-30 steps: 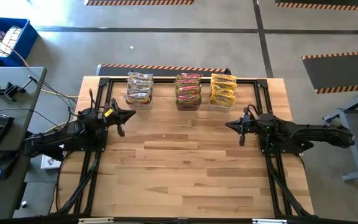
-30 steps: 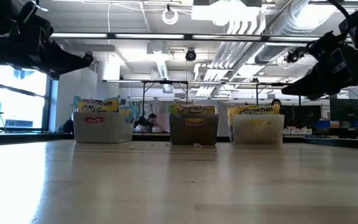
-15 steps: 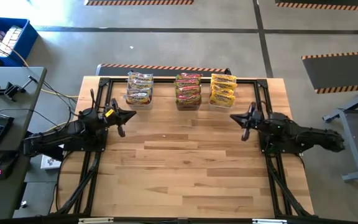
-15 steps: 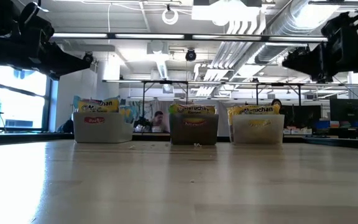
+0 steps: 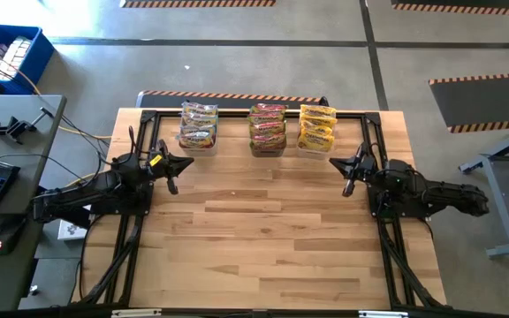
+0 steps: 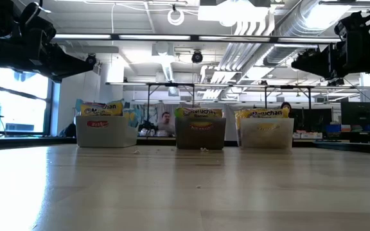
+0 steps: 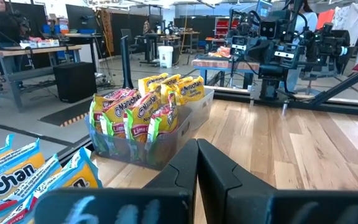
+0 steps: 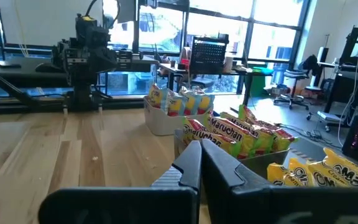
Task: Sort Maruchan noodles
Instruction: Return to Home Position
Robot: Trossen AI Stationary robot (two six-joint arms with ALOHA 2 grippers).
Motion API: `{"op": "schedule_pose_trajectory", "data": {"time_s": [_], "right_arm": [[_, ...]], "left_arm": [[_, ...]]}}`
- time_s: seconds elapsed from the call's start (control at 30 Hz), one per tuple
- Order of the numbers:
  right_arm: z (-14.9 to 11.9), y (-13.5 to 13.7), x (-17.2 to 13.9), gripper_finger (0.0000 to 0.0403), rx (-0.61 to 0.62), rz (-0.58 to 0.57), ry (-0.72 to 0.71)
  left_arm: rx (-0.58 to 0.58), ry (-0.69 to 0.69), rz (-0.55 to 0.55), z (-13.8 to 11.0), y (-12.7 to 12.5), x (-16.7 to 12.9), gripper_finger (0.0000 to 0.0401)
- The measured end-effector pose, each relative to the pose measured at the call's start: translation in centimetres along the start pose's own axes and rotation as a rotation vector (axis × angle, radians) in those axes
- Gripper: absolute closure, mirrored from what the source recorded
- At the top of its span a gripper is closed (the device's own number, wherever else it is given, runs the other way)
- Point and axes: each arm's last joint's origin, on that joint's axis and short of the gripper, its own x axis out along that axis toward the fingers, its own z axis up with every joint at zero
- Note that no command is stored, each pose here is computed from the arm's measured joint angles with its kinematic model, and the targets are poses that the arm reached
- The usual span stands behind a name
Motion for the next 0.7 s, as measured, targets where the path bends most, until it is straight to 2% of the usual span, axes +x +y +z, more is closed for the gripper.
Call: {"op": "schedule_pose_trajectory", "data": {"time_s": [0.7], "right_arm": [[-0.01, 0.01, 0.0, 0.0402, -0.007, 0.003, 0.0]], "left_arm": [[0.0, 0.0, 0.0, 0.0, 0.0, 0.0, 0.04]]}}
